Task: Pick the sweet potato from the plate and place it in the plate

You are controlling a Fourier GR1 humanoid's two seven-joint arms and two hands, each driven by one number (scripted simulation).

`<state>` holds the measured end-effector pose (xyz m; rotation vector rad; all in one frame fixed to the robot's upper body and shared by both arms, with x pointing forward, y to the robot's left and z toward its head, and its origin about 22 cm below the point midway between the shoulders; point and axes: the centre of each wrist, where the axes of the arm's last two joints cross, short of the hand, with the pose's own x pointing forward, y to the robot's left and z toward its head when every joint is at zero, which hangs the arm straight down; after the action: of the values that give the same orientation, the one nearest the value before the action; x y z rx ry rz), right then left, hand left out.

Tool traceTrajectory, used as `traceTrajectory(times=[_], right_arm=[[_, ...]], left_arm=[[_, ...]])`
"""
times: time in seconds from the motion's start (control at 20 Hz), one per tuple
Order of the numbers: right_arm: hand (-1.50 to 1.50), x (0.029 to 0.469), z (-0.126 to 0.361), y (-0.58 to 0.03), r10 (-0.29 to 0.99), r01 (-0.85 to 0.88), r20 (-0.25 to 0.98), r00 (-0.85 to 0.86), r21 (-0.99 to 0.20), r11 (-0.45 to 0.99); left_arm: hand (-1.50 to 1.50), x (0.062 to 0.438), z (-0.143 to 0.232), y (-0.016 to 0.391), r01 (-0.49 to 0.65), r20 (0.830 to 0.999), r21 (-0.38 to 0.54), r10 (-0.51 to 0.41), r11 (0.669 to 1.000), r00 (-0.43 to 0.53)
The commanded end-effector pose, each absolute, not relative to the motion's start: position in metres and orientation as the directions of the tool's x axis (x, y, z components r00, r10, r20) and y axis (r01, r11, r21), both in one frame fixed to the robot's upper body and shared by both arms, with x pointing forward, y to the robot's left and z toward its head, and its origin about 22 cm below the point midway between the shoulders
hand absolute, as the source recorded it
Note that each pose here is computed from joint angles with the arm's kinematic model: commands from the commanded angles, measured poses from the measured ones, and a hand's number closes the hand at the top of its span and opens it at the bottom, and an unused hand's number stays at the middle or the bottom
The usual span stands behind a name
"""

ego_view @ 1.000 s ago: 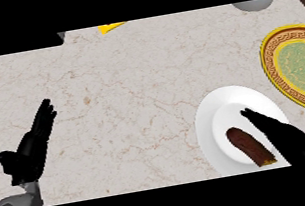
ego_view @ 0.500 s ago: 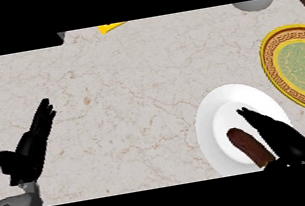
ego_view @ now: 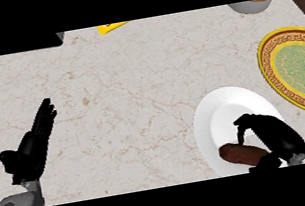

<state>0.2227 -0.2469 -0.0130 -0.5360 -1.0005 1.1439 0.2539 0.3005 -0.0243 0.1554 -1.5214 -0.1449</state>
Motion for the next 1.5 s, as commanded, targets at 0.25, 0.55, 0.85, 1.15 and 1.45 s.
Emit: traceTrajectory(times=[0.25,0.55,0.85,1.15,1.45], right_arm=[[1.5,0.168,0.022,-0.455,0.825,-0.18,0.299,0.479,-0.887,0.426],[1.5,0.121,0.067,-0.557,0.817,0.068,0.307,0.487,-0.946,0.316],[1.5,0.07,0.09,-0.613,0.835,0.206,0.364,0.413,-0.93,0.304],[1.5,0.056,0.117,-0.629,0.86,0.332,0.389,0.329,-0.901,0.281],[1.5,0.066,0.143,-0.629,0.882,0.48,0.389,0.265,-0.847,0.229]], left_arm=[[0.0,0.242,-0.027,0.315,-0.087,0.981,0.187,-0.181,0.979,0.072],[0.0,0.245,-0.028,0.306,-0.045,0.984,0.17,-0.167,0.984,0.058],[0.0,0.241,-0.028,0.313,-0.021,0.979,0.2,-0.199,0.98,0.049],[0.0,0.247,-0.024,0.308,-0.019,0.981,0.195,-0.195,0.981,0.019],[0.0,0.247,-0.018,0.3,-0.024,0.982,0.185,-0.185,0.982,0.032]])
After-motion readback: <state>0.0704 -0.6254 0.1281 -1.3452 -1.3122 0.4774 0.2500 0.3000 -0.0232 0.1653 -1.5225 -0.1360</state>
